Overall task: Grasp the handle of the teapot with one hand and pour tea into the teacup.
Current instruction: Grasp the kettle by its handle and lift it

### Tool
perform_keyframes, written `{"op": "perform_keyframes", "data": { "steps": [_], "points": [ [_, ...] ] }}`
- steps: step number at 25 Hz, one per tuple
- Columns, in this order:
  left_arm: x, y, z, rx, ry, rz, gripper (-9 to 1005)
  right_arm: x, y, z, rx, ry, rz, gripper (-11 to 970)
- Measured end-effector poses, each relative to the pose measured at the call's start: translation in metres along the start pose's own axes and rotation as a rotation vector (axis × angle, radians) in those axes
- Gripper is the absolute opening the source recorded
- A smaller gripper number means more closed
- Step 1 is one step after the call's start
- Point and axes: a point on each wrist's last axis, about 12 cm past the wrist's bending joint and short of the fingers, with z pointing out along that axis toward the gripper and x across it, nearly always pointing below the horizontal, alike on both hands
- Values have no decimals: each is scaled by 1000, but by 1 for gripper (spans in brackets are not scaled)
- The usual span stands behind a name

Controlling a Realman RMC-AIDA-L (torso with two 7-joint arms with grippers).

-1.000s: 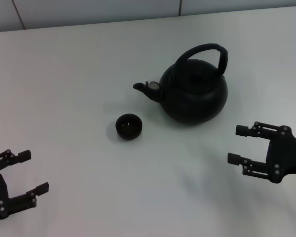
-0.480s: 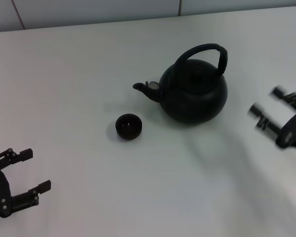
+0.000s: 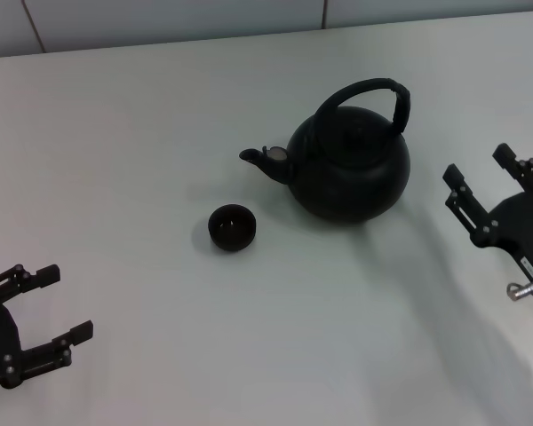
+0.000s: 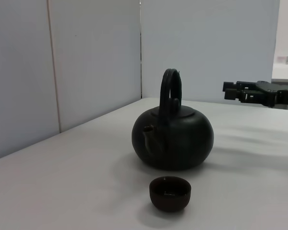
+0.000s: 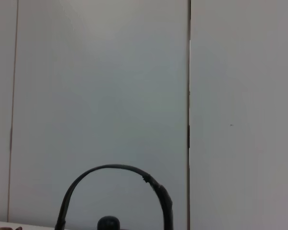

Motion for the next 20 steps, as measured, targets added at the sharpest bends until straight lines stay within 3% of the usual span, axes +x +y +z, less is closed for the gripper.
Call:
{"op": "perform_keyframes", "data": {
  "steps": [8, 20],
  "points": [
    [1, -1, 0, -12, -8, -6, 814, -4, -11, 24, -35, -1, 38, 681],
    [0, -4, 2, -12, -23, -12, 814, -12, -17, 74, -102, 23, 3, 682]
  ]
}}
